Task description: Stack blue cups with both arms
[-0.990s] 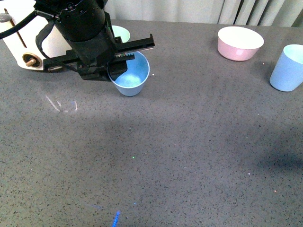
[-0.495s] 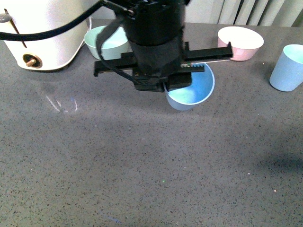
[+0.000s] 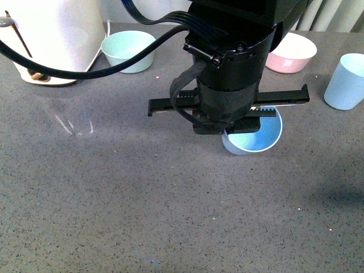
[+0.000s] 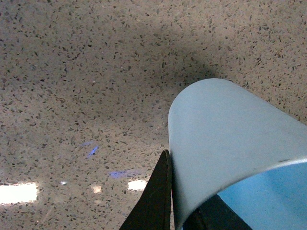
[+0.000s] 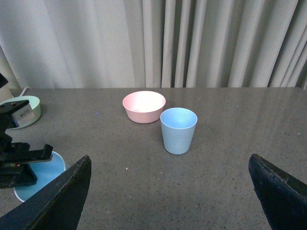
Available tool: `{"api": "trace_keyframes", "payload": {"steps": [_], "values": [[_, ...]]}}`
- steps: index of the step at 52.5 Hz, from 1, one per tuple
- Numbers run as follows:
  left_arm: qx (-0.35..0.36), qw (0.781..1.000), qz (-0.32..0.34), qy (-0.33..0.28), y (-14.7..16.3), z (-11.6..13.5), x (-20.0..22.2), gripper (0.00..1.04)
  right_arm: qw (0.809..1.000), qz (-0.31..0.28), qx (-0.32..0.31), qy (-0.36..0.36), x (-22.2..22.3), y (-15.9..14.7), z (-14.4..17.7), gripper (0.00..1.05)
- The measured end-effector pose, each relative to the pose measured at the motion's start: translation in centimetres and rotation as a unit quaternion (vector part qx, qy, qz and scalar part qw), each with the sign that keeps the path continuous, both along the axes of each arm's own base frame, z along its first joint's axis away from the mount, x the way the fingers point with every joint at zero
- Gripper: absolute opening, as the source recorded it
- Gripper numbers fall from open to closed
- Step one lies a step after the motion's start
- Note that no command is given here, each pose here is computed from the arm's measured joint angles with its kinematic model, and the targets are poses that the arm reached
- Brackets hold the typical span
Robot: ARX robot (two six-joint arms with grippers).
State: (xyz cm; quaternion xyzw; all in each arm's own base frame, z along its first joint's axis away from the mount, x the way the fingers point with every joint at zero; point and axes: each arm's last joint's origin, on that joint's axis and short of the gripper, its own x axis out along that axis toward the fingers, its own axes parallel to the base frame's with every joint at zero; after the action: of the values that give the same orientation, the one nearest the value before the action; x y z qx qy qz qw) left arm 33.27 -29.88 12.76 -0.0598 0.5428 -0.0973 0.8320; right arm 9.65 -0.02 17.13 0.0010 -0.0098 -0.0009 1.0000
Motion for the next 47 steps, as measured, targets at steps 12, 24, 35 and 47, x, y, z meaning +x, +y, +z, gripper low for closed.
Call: {"api": "trace_keyframes", "payload": {"steps": [12,24,35,47], "values": [[-0.006,1.000,-0.007,0.003,-0.71,-0.06,-0.49,0.24,1.000,0.000,0.000,0.000,0.00,0.00,0.00,0.96],[-0.009,1.000,-0.008,0.001,-0.81,-0.02,-0.50,0.63,1.000,0.000,0.000,0.000,0.00,0.00,0.00,0.96],[-0.009,1.000,-0.007,0.000,-0.79,0.06,-0.49,0.91,1.000,0.000,0.000,0.000,0.00,0.00,0.00,0.96],[-0.013,1.000,-0.009,-0.006,-0.88,0.49,-0.32,0.96,1.000,0.000,0.000,0.000,0.00,0.00,0.00,0.96]]}}
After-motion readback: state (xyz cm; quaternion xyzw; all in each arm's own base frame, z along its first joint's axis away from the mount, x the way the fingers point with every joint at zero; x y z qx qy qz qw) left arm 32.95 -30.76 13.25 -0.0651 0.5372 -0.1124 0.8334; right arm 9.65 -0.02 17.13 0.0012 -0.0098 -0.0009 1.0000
